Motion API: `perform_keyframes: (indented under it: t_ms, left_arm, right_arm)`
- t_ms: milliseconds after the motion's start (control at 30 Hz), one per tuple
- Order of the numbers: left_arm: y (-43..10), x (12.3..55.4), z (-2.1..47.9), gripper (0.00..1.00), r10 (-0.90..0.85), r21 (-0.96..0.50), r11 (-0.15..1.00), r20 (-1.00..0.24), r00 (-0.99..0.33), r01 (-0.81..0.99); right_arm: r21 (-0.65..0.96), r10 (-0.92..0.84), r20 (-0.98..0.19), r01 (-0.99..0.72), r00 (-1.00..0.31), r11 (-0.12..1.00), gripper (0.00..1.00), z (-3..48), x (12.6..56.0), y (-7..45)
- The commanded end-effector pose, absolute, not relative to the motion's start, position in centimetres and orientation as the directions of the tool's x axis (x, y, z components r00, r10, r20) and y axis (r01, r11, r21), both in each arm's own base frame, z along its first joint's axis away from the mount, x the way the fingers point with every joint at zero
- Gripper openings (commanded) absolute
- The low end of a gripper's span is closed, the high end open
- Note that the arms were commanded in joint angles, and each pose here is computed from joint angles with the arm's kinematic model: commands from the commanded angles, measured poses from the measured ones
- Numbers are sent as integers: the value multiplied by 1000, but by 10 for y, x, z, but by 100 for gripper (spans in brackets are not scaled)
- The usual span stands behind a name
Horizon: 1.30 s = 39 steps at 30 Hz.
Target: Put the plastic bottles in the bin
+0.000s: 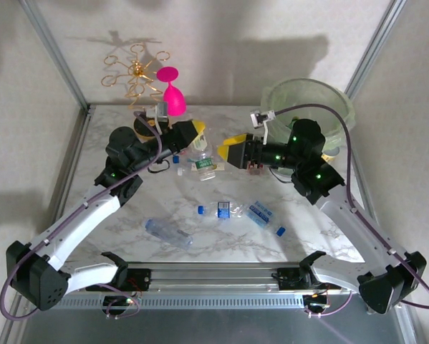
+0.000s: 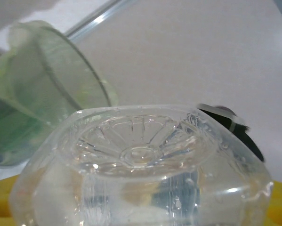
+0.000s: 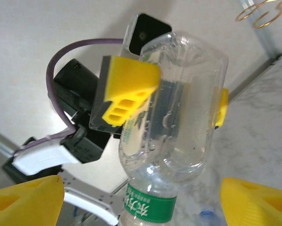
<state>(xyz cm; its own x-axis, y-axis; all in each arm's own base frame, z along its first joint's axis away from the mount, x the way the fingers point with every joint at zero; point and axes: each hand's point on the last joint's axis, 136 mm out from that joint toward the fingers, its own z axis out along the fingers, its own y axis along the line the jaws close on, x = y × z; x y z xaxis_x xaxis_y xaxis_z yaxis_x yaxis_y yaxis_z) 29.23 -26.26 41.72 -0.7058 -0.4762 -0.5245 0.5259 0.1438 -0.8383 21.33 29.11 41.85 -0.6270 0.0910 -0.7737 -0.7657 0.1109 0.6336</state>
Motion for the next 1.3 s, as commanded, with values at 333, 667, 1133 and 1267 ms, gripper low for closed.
perform_keyframes:
  t_ms: [333,667,1133,1267]
  left_arm:
    - [-280,241,479,64,-432,-725,-13,-617,-658,689]
    - [-291,237,472,64,-401,-723,-6,-631,-664,691]
    - [-302,239,455,68,-373,-724,55,-654,-658,688]
    - [-300,241,453,78,-378,-723,82,-660,-650,686]
  right_arm:
    - [659,29,-742,-737,-670,-153,88,436,183,305]
    - [698,5,-709,-703,-706,-136,78,424,188,314]
    - [707,5,-697,-688,-717,-162,51,425,184,315]
    - [704,9,-702,-695,-712,-148,50,425,183,313]
